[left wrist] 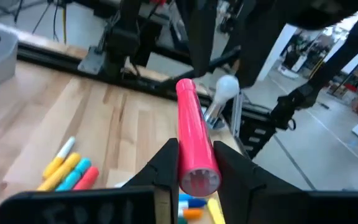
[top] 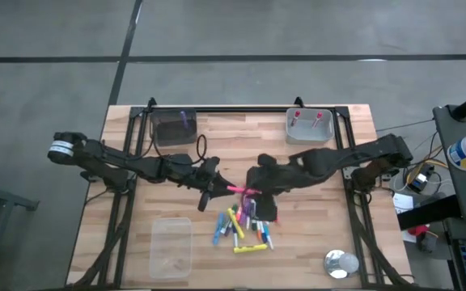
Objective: Pick & Place Markers
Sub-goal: Put the pink highlighter pen into the black bin
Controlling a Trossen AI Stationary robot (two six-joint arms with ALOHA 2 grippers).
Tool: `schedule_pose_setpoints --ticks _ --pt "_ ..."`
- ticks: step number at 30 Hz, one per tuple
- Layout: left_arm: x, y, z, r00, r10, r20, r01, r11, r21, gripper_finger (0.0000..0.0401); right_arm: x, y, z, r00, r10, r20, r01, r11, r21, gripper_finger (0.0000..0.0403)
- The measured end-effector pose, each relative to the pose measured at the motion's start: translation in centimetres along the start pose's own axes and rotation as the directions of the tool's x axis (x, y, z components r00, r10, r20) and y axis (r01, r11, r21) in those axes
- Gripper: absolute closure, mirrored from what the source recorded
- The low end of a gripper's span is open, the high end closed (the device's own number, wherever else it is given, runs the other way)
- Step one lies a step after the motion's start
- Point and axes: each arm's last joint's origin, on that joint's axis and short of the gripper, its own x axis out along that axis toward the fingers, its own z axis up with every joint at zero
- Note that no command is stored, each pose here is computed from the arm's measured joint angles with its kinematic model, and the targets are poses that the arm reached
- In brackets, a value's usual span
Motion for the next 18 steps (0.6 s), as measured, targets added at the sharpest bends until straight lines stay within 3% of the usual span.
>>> schedule_pose_setpoints --ticks 7,18 --pt "-0.3 -0.5 1.2 0.994 -0.041 0.101 0.038 0.999 0.032 0.0330 -4.2 -0.2 1.6 0.971 0.032 0.235 -0.010 0.995 -0.095 0.0256" --pt "-3.0 -1.8 4.2 0.962 -0.046 0.268 0.012 0.992 0.125 0.0330 -6.8 0.2 2.7 0.911 0.087 0.403 0.014 0.971 -0.240 0.0268"
